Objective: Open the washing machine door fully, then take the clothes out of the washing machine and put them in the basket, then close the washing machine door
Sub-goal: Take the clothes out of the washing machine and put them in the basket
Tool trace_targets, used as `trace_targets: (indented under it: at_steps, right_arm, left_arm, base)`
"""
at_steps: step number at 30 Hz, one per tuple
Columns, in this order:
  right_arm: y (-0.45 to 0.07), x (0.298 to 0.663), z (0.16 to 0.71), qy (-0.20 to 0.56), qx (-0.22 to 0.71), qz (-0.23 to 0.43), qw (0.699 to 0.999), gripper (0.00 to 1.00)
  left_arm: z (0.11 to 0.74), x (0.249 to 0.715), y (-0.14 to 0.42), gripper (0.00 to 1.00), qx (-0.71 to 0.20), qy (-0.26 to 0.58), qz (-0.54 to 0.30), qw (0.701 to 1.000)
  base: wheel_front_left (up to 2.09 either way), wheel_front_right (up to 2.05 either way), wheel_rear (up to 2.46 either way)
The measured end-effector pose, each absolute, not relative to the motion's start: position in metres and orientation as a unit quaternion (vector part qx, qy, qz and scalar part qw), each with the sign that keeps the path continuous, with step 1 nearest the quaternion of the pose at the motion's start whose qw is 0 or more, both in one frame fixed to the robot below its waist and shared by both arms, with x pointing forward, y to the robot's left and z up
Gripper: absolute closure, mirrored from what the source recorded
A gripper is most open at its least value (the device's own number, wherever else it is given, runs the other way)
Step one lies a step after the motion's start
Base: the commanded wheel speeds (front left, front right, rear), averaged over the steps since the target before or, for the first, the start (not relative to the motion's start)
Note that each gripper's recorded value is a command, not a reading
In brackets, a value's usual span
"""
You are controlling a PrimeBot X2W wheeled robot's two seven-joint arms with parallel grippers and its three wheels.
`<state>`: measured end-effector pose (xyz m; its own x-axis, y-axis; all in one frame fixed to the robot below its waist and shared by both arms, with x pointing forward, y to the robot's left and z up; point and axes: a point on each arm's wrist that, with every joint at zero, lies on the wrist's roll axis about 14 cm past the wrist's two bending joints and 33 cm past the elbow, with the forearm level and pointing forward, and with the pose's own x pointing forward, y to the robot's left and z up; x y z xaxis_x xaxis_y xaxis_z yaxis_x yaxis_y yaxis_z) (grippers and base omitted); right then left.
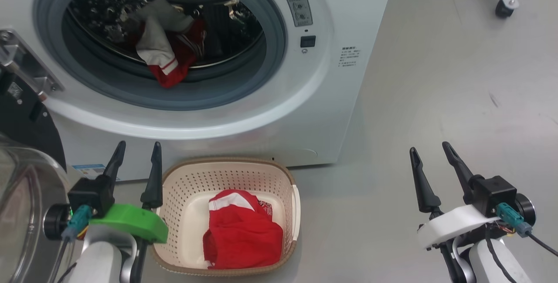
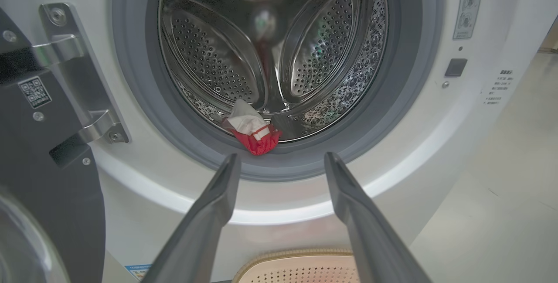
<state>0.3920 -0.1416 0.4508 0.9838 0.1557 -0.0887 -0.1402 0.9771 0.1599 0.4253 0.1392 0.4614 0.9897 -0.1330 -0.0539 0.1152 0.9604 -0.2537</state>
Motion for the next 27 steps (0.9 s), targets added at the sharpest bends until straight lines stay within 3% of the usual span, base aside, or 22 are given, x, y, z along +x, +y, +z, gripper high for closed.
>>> trace_targets:
  at_steps: [15, 27]
  right_arm:
    - [-0.139, 0.367, 0.469, 0.028, 0.074, 0.075, 0.994, 0.00]
    - [-0.141, 0.358, 0.477, 0.017, 0.075, 0.069, 0.995, 0.00]
  left_arm:
    - [0.476, 0.373, 0.148, 0.00, -0.124, 0.014, -0.050, 0.991]
    - [0.483, 0.360, 0.144, 0.00, -0.127, 0.003, -0.058, 0.990]
  base:
    - [0.00, 0.00, 0.00]
    - [0.00, 0.00, 0.00]
